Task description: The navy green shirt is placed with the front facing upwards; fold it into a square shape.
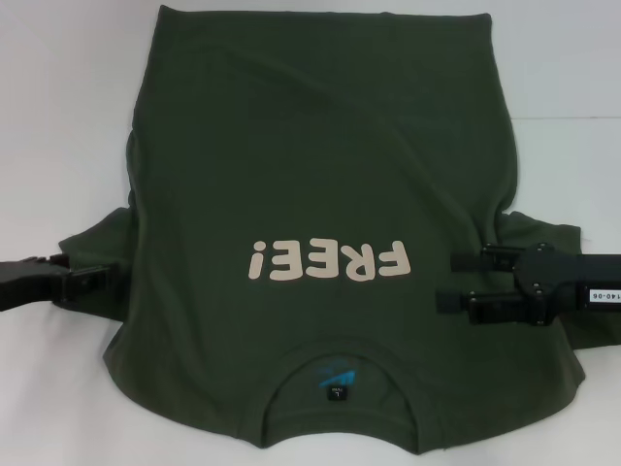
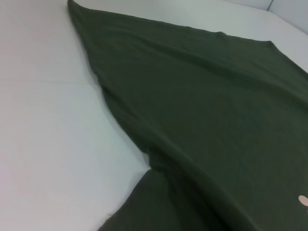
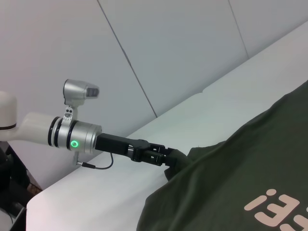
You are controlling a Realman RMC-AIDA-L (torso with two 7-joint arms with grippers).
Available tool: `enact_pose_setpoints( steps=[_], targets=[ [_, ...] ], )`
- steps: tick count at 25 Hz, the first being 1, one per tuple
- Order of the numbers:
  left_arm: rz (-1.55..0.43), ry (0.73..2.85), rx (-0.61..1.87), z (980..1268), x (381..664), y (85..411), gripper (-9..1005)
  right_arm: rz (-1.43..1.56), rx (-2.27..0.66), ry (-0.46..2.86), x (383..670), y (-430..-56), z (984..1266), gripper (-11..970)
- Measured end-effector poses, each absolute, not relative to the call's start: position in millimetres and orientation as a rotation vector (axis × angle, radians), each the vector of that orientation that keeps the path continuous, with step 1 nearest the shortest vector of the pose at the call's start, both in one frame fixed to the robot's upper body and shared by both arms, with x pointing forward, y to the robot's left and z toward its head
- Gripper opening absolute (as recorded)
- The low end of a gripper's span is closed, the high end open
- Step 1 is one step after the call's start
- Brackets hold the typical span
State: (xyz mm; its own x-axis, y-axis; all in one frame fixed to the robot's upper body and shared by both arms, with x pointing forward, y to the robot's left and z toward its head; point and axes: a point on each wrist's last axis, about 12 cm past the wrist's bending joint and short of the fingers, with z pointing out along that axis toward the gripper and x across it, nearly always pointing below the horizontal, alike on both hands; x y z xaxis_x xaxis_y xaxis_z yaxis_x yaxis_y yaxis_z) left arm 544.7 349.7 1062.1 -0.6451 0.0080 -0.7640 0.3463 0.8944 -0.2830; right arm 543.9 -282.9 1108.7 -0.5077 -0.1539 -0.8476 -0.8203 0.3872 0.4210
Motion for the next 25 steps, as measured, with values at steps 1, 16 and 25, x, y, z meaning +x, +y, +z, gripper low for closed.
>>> enact_pose_setpoints(
  steps=[1,16,25],
  targets=[
    [-0.523,2.224,0.256,1062.3,545.3,348.7,885,1.144,-0.838,1.908,543.9,-282.9,1108.6,895],
    [-0.547,2.237,0.287,1060.6,543.1,343.6,859,1.141,-0.833,1.906,543.5,-283.7,1108.2,894],
    [-0.554,2.231,0.308,1065.4,541.9,345.0,844,1.140,-0.822,1.906,542.0,-285.0,1107.0,894]
  ],
)
